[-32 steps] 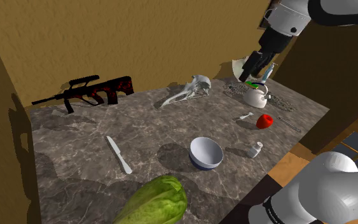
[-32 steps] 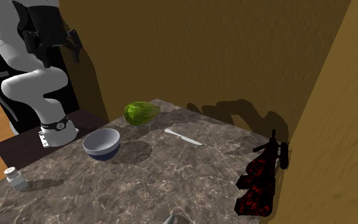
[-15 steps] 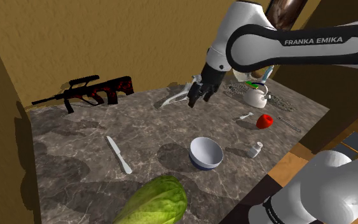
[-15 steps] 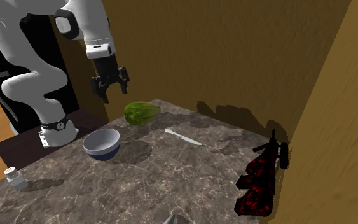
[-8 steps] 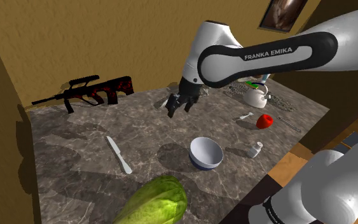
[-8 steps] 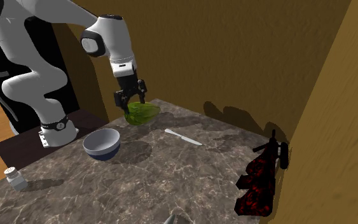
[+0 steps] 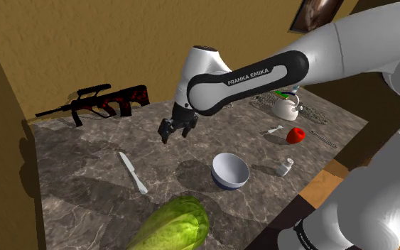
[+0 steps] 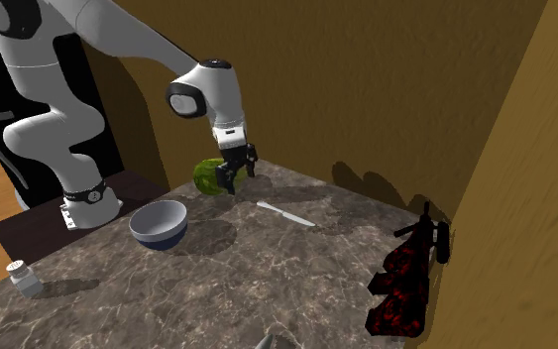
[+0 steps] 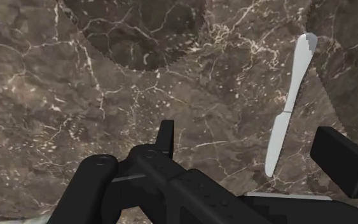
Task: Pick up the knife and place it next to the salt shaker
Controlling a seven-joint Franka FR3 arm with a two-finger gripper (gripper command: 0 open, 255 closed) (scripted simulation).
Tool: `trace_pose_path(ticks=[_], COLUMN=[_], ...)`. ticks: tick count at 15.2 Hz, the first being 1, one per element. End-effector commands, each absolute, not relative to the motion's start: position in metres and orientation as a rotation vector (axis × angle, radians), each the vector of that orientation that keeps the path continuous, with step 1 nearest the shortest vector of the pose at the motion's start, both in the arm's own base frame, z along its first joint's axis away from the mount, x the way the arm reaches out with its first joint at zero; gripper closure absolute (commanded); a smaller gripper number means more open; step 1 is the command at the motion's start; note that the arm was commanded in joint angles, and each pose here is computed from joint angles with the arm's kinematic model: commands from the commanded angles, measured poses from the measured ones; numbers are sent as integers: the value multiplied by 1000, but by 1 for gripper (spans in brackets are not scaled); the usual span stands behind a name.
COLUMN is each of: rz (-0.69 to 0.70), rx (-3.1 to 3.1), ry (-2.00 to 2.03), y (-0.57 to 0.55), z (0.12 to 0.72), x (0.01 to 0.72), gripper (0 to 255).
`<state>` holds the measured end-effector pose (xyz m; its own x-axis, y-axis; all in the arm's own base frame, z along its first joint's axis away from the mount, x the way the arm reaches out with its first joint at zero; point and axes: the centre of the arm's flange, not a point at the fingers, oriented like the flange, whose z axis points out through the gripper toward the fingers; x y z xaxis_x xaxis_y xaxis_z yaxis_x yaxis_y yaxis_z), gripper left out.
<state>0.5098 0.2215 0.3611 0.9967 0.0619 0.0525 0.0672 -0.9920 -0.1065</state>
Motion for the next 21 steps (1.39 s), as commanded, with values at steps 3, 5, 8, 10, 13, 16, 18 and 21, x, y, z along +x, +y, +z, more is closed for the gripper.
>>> trace_pose_path(ticks=[3, 5, 8, 10, 13, 16, 18, 21], rz=[-51, -39, -22, -11, 6, 8, 8, 8], rx=[-3008, -2997, -2980, -2969, -2952, -2950, -2950, -2950], ry=[-89, -84, -78, -74, -68, -67, -67, -67], y=[252, 267, 292, 308, 333, 338, 340, 343], z=[327, 309, 283, 266, 241, 227, 217, 198], x=[531, 541, 557, 568, 583, 585, 585, 585], gripper=[0, 0, 0, 0, 0, 0, 0, 0])
